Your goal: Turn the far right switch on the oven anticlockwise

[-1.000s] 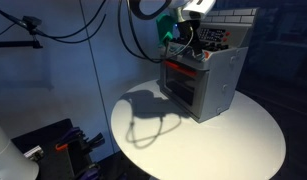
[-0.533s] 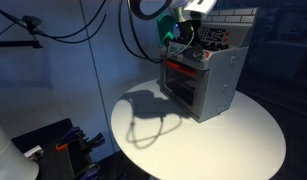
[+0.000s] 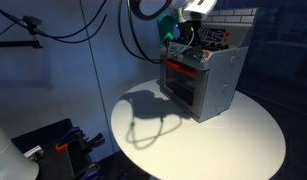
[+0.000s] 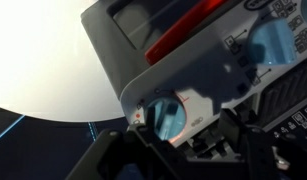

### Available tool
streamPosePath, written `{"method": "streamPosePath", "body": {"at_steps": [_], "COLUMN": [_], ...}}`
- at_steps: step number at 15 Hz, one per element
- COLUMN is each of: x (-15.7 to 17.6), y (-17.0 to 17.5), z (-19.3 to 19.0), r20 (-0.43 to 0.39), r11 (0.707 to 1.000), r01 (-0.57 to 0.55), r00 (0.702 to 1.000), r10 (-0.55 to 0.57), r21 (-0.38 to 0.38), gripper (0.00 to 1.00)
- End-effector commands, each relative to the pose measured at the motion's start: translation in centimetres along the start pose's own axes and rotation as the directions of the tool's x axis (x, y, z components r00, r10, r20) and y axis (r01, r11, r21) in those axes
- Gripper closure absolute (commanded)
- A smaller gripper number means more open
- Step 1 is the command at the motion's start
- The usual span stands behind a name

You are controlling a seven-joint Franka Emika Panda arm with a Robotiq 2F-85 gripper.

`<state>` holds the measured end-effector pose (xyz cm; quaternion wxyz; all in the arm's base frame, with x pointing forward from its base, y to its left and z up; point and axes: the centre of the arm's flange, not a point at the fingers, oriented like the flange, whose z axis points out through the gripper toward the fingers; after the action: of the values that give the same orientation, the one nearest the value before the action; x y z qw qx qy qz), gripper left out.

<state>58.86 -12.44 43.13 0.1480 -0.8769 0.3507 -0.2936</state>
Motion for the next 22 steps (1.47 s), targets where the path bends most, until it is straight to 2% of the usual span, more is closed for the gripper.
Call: {"method": "streamPosePath", "body": {"at_steps": [1,4,7,16,22], "x": [0.4,0.4,0.5,0.5,0.6], "y": [0.0,0.7,1.0,1.0,0.8], "z": [-0.1,-0.3,-0.5,-0.8,-1.1], "r20": [-0.017,-0.018,-0.019,-0.026,-0.034], "r11": [1.0,1.0,1.0,1.0,0.999], "r01": [0.008,-0.001,-0.01,-0.006,0.047], "r00": [1.0,1.0,1.0,1.0,0.998], "r10": [-0.007,0.001,0.011,0.006,-0.048], "r21": [0.024,0.019,0.021,0.003,-0.028], "gripper": [0.57,0.83,0.94,0.94,0.94]}}
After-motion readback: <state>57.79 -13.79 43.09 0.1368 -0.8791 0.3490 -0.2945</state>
